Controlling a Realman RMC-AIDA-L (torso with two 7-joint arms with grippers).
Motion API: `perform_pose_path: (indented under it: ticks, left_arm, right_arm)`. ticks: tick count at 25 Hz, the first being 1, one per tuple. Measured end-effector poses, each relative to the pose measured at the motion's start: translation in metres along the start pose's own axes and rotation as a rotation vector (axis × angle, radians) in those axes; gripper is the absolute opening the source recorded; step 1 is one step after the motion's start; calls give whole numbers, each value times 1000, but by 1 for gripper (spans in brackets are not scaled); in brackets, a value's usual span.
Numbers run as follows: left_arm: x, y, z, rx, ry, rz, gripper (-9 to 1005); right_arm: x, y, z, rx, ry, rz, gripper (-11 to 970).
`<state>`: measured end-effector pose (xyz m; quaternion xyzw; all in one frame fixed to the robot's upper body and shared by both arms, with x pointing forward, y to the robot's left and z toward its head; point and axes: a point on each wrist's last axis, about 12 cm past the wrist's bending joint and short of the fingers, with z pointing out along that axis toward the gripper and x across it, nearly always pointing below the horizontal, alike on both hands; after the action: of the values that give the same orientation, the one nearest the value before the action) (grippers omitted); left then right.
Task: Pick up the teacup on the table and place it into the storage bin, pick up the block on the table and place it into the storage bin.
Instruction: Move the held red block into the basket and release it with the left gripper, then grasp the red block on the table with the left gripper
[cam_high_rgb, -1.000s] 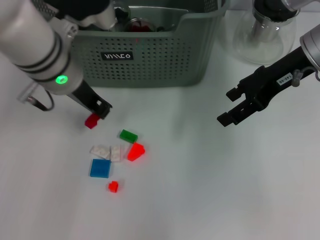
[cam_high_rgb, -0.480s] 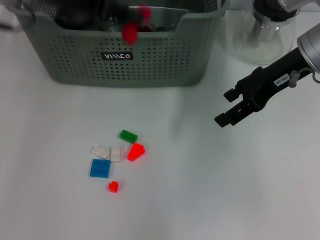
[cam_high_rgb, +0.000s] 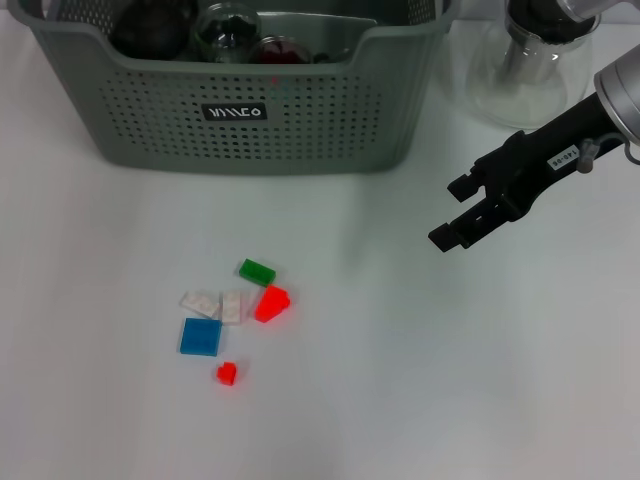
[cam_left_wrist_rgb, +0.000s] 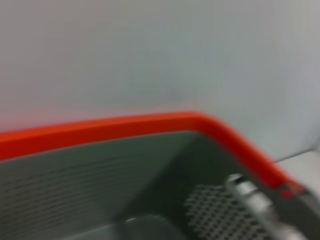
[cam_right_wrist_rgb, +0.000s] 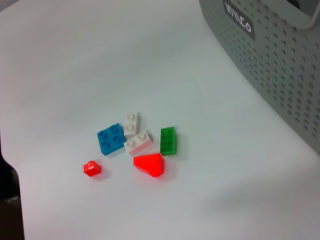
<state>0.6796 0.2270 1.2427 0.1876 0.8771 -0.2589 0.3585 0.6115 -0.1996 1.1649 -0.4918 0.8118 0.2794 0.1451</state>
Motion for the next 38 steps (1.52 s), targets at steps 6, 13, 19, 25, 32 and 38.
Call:
perform_pose_path:
  ticks: [6,13,19,25,32,38]
  left_arm:
    - [7,0,30,-85,82,25,221]
    - [12,-7,41,-150,127,63,308]
    - [4,-10,25,-117,68,79,495]
    - [6,-25,-51,287,-230,159,625]
    - [42,-42,-105,549,-215,391,835]
    - [83,-62,-103,495,9,539,832]
  right_arm:
    - [0,-1,-1,5,6,-2,928]
    - [-2,0,2,10,29,-9,927]
    - [-2,0,1,11,24,-5,927]
    - [2,-1,1,10,23,4,928]
    - [3,-2,0,12,13,11,928]
    - [2,-3,-2,17,11,26,927]
